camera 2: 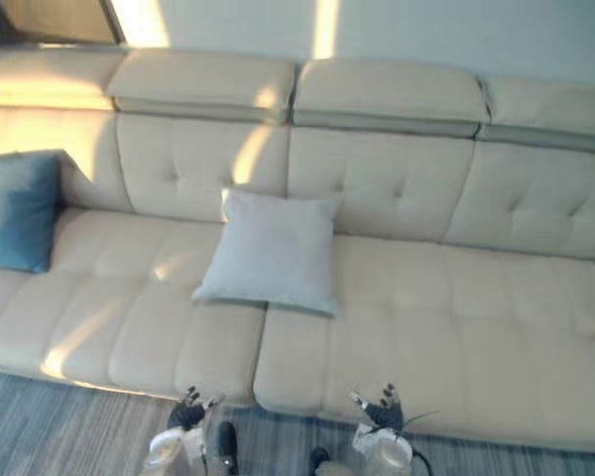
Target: Pick up cushions and gather them together orderly.
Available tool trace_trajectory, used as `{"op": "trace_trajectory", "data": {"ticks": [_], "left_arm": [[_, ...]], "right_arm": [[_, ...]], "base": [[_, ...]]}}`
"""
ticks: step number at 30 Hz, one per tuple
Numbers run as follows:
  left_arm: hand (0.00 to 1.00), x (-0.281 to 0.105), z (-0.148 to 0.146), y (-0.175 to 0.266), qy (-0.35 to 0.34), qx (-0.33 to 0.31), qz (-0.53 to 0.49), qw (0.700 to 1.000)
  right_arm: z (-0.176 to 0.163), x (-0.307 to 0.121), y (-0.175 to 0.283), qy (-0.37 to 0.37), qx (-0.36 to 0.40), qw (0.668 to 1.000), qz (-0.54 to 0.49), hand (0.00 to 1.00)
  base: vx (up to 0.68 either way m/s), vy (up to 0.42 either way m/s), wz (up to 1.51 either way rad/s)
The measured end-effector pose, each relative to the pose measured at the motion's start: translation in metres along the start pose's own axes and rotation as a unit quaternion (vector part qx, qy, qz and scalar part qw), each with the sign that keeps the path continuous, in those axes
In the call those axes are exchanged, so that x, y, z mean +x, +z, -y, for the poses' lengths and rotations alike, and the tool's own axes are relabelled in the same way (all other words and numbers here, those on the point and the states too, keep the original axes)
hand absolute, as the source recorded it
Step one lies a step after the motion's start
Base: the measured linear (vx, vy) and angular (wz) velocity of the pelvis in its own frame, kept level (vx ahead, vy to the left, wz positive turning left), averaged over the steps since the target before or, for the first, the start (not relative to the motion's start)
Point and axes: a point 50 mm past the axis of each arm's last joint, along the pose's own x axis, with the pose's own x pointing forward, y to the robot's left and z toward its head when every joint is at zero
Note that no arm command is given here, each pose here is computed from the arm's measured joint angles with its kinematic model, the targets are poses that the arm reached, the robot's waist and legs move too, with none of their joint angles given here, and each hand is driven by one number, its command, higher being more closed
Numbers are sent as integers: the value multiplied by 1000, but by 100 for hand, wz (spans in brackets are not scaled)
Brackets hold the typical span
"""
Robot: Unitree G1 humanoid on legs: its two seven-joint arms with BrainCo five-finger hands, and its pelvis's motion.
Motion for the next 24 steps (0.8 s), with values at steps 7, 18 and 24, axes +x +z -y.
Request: {"op": "trace_trajectory", "data": {"ticks": [7,18,24], "left_arm": [[0,3,-1,5,-2,37,3,999],[0,7,-8,19,-2,74,27,997],[0,-1,26,-12,-49,78,-34,995]], "right_arm": [[-3,5,-7,0,-9,999,-33,0],[-26,9,7,54,-74,996,-9,0],[-5,20,22,30,-103,994,4,0]], "base": [[57,27,-32],[-117,-41,-1],[-136,-97,-9]]}}
